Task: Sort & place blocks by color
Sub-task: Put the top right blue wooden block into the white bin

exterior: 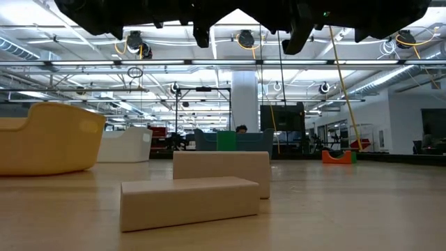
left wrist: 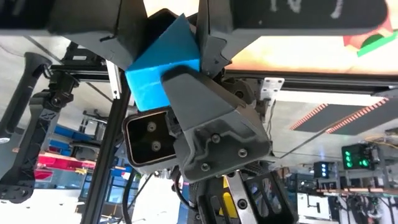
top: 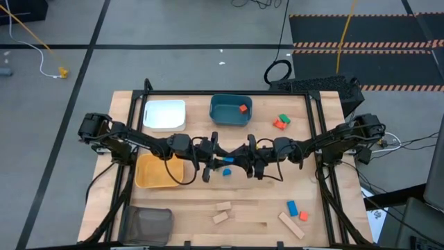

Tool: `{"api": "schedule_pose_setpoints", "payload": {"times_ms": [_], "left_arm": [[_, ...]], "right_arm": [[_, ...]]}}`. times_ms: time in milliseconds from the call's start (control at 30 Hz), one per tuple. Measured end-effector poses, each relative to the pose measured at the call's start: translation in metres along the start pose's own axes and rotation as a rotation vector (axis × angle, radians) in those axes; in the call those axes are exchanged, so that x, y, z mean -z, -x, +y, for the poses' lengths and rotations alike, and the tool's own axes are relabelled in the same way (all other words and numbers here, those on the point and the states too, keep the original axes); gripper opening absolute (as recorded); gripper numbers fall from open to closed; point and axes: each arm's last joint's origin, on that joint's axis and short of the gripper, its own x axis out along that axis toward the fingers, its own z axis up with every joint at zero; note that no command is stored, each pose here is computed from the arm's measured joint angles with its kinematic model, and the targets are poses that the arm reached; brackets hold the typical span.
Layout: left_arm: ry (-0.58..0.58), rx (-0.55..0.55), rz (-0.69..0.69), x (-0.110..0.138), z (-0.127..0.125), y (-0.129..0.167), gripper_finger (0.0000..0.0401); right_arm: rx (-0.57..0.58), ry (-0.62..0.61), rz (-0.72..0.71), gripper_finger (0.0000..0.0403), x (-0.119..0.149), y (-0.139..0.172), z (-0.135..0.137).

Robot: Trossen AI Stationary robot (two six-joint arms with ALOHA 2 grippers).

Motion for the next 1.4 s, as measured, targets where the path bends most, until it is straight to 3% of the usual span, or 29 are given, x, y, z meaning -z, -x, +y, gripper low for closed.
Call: {"api": "schedule_pose_setpoints", "payload": {"times_ms": [133, 367, 700, 1000, 1133, 1400], "left_arm": [[0.000, 0.004, 0.001, 0.000, 0.001, 0.000, 0.0083], [0.000, -0.008, 0.000, 0.000, 0.002, 0.000, 0.0083], [-0.008, -0.006, 0.000, 0.000, 0.002, 0.000, 0.0083], [-0.014, -0.042, 0.001, -0.001, 0.014, 0.002, 0.0084], [-0.021, -0.097, 0.032, -0.002, 0.031, 0.005, 0.0084], [-0.014, -0.363, 0.156, -0.012, 0.088, 0.033, 0.0085]], "right_arm": [[0.004, -0.065, 0.010, 0.0152, 0.000, 0.000, 0.000], [0.013, -0.070, 0.052, 0.0177, 0.002, 0.000, 0.001], [0.177, -0.056, 0.370, 0.0186, 0.011, 0.002, -0.003], [0.220, -0.031, 0.641, 0.0183, 0.021, 0.007, 0.002], [0.279, -0.054, 0.826, 0.0183, 0.027, 0.012, 0.006], [0.415, -0.081, 1.066, 0.0183, 0.035, 0.020, 0.011]]}}
